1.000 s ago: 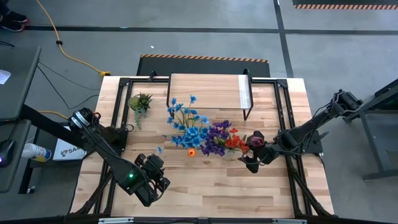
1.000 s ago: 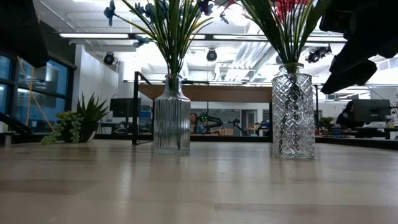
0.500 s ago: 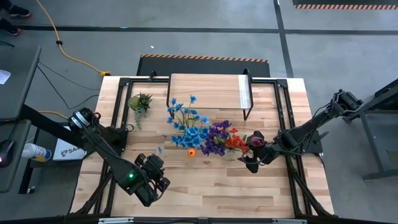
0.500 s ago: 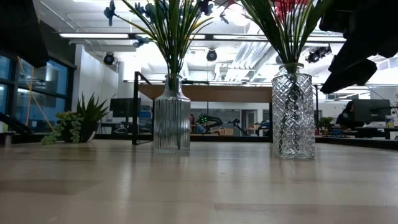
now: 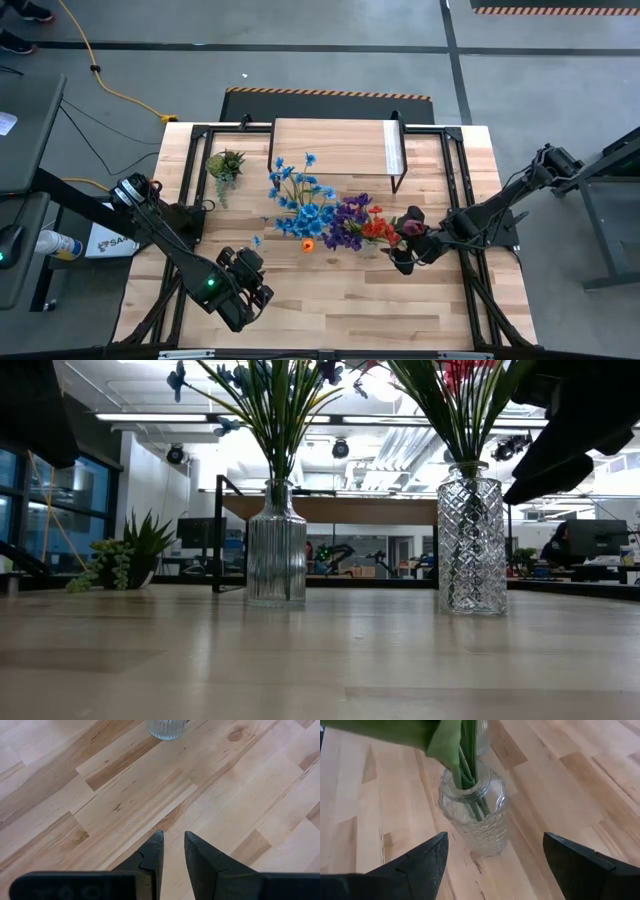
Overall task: Pick and place flowers into a vace then onto a shelf
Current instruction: Put the right transparent flower vase on the shelf
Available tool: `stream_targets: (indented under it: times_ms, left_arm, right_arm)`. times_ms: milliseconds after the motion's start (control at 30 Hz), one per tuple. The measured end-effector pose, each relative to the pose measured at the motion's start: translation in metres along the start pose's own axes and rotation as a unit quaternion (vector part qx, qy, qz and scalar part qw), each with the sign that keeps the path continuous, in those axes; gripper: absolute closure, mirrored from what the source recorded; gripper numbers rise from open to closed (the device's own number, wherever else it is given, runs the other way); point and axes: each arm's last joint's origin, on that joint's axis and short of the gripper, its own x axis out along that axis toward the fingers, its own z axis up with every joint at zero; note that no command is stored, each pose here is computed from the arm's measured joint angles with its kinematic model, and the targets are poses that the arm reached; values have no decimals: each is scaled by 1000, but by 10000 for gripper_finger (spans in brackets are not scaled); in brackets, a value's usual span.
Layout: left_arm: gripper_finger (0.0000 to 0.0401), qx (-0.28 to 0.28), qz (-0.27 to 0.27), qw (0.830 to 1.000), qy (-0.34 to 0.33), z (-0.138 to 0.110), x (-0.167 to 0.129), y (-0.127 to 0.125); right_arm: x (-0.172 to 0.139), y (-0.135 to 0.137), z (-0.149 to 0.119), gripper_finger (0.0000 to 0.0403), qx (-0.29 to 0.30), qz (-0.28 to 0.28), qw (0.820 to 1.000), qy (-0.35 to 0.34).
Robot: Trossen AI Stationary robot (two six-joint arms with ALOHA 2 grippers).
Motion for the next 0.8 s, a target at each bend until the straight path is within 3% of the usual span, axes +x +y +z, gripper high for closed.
stream_targets:
  times_ms: [400,800]
  left_arm:
    - [288,0,0,1000,0,0,0,0]
    - [288,-2,-3,1000,0,0,0,-1]
  right_arm:
    - [17,8,-6,89,-18,3,1000,10]
    - [44,10,-22,89,-53,-67,996,20]
